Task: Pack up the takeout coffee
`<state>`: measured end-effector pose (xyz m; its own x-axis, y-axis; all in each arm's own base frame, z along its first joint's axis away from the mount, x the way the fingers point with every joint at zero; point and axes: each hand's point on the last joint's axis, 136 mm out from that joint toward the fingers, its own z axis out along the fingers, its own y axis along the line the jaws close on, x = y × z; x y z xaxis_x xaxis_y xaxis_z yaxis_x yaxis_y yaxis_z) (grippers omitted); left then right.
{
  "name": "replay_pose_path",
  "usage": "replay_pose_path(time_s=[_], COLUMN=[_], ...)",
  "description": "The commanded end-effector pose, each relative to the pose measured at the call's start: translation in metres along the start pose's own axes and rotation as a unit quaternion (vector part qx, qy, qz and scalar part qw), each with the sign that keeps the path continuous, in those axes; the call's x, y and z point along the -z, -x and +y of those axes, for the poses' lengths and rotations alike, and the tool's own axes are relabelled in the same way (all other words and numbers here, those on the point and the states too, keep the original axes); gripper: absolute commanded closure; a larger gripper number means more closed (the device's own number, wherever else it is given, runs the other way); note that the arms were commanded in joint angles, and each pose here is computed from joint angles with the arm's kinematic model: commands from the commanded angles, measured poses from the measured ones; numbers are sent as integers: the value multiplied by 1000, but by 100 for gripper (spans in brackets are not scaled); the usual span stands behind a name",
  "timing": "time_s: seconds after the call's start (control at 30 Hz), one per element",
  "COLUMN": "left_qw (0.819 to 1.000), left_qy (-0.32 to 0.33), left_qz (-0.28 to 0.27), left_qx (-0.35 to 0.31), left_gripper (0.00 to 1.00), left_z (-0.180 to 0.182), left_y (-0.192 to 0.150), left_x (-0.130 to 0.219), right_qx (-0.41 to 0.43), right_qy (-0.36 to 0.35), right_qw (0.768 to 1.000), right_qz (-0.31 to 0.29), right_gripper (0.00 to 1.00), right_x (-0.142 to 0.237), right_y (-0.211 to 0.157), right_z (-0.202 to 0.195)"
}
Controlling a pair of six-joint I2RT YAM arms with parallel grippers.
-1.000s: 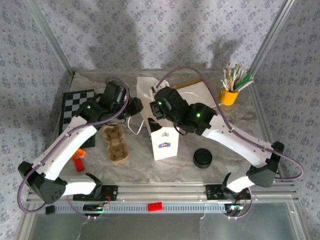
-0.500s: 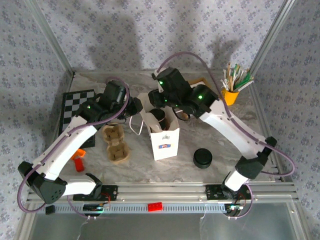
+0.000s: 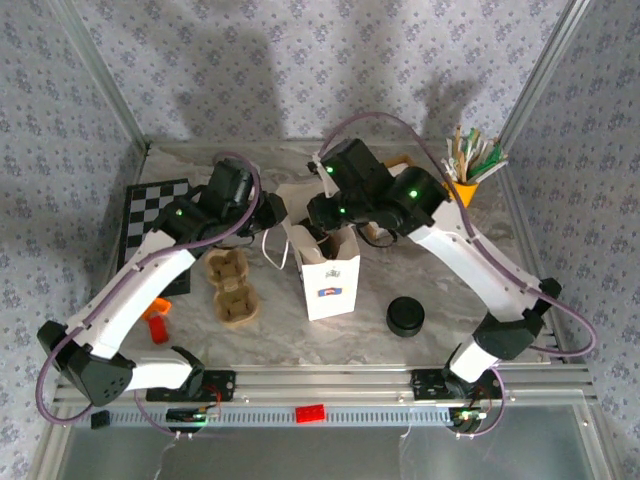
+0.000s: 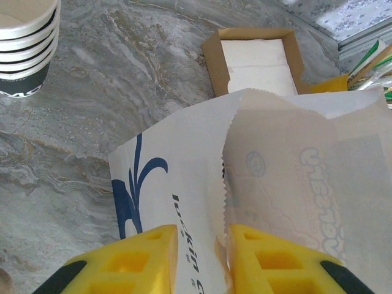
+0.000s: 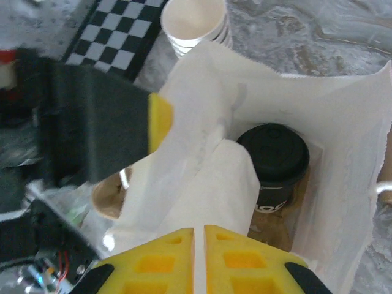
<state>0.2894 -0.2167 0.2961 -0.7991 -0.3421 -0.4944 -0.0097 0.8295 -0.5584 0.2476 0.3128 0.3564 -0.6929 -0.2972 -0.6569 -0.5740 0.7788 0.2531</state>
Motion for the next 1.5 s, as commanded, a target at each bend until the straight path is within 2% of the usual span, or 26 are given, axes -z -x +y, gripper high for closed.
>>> replay_pose_path(time_s=[0.0, 0.1, 0.33, 0.6, 0.7, 0.8, 0.87, 0.97, 1.03, 1.07, 1.1, 1.17, 1.27, 1.37, 1.47], left_qw=[1000, 1000, 999, 1000, 1000, 1000, 999, 999, 999, 998, 998, 997, 994, 989, 982], left_qy=[-27, -30, -32, -30, -26, -28, -31, -35, -42, -45, -48, -58, -67, -69, -56], left_qz=[-11, -5, -1, -6, -3, -5, -7, -14, -18, -21, -26, -40, -58, -83, -116], left_qx=[-5, -5, -3, -2, -4, -2, -4, -11, -19, -24, -31, -44, -67, -101, -135], left_gripper=[73, 74, 75, 75, 76, 76, 74, 66, 59, 56, 53, 49, 45, 43, 42], left_z=[-16, -16, -15, -13, -12, -13, -14, -17, -22, -24, -26, -31, -37, -39, -34], left_y=[10, 8, 5, 6, 5, 5, 6, 10, 13, 16, 17, 24, 33, 46, 59], left_x=[10, 8, 7, 11, 10, 10, 12, 16, 21, 24, 27, 35, 47, 60, 71], right_qx=[7, 16, 29, 26, 21, 31, 35, 33, 19, 7, -12, -51, -131, -223, -310], right_qy=[41, 42, 53, 14, 14, 35, 56, 66, 61, 58, 54, 41, 3, -56, -108], right_qw=[998, 995, 986, 978, 979, 985, 989, 994, 997, 998, 998, 997, 987, 966, 937], right_qz=[54, 92, 154, 205, 200, 163, 131, 75, 40, 22, 2, -34, -94, -121, -121], right_gripper=[92, 96, 97, 100, 100, 100, 92, 85, 66, 59, 58, 56, 45, 36, 35], right_x=[15, 13, -12, -48, -50, -40, -27, -1, 18, 26, 35, 50, 74, 83, 75], right_y=[-25, -43, -62, -79, -75, -54, -38, -13, 2, 9, 16, 28, 40, 28, -2], right_z=[12, 18, 30, 10, 5, 14, 22, 25, 17, 10, 1, -23, -71, -137, -201])
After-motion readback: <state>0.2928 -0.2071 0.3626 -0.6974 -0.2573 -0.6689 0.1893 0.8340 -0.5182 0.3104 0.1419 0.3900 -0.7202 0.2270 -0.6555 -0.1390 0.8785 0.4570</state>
